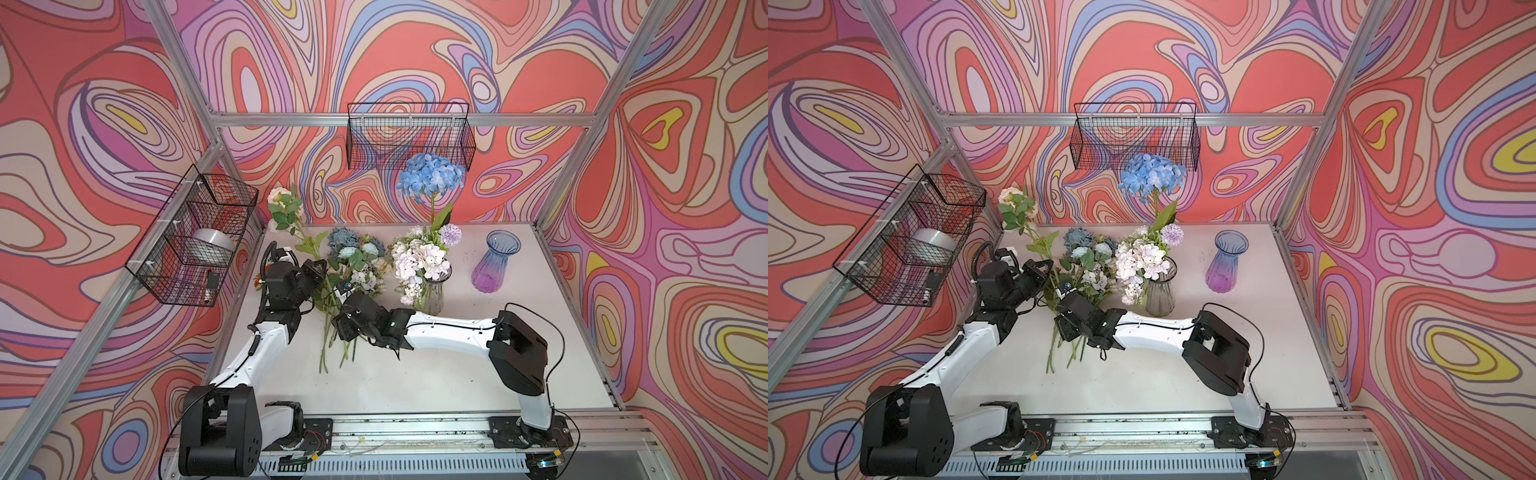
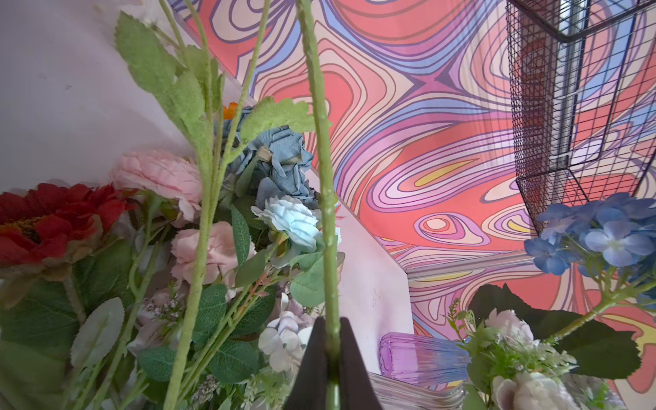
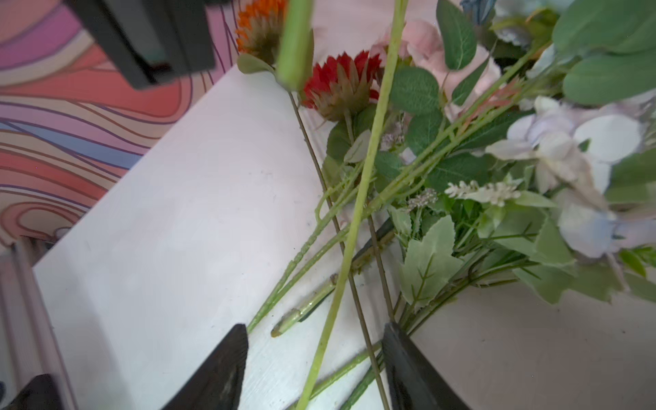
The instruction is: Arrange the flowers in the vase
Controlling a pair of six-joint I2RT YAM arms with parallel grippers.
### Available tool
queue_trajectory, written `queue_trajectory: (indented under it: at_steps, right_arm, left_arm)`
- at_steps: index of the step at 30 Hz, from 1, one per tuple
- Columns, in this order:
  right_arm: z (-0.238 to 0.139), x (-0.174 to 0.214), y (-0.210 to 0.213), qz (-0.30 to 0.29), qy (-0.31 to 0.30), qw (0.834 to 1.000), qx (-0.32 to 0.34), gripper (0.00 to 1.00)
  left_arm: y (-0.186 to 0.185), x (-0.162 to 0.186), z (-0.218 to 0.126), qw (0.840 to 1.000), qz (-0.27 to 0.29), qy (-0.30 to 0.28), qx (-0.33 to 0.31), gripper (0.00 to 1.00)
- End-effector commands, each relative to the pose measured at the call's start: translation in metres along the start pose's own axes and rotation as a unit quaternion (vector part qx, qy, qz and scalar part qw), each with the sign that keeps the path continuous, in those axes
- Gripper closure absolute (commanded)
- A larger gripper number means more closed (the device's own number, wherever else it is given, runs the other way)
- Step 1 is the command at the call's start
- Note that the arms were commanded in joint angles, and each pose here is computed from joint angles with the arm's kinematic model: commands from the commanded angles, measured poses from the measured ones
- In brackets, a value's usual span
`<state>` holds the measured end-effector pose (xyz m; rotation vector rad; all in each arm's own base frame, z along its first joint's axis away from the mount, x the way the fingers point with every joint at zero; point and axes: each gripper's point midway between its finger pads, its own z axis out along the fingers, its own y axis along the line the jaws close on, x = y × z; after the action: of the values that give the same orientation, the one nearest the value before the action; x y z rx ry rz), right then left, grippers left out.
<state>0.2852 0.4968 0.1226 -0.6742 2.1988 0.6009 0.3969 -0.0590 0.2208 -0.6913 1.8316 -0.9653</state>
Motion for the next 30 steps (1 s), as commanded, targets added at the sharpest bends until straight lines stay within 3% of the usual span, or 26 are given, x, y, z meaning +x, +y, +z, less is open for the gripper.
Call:
queue_trajectory:
  at_steps: [1,6,8,9,12,13,21,30]
  right_arm:
    - [0.015,-0.011,-0.003,-0.001,-0.027,0.999,0.03,0.38]
    - [0.042,0.002,-0.01,-0.009,-0.026,0.998,0.05,0.43]
    - [0.051,0.009,-0.014,-0.006,-0.023,0.998,0.061,0.5]
    - [0.056,0.012,-0.017,-0.005,-0.02,0.997,0.071,0.56]
    - [0.059,0.016,-0.026,0.002,-0.021,0.995,0.093,0.92]
    - [0.057,0.016,-0.03,0.006,-0.022,0.995,0.101,1.0]
    - [0.035,0.038,-0.064,0.024,-0.004,0.989,0.148,1.0]
    - [0.038,0.052,-0.074,0.03,0.015,0.987,0.155,1.0]
  left_arm:
    - [-0.019,-0.005,-0.001,0.999,0.005,-0.003,0.041,1.0]
    - [-0.013,0.004,-0.005,0.999,0.0,0.007,0.042,1.0]
    - [-0.014,0.005,-0.007,0.999,0.0,0.01,0.044,1.0]
    - [-0.015,0.006,-0.008,0.999,0.001,0.011,0.045,1.0]
    - [-0.017,0.006,-0.011,0.999,0.003,0.012,0.046,1.0]
    - [-0.017,0.006,-0.012,0.999,0.005,0.012,0.043,1.0]
    - [-0.029,-0.009,-0.018,0.998,0.039,-0.002,0.04,1.0]
    - [-0.075,-0.033,-0.02,0.993,0.078,-0.015,0.083,1.0]
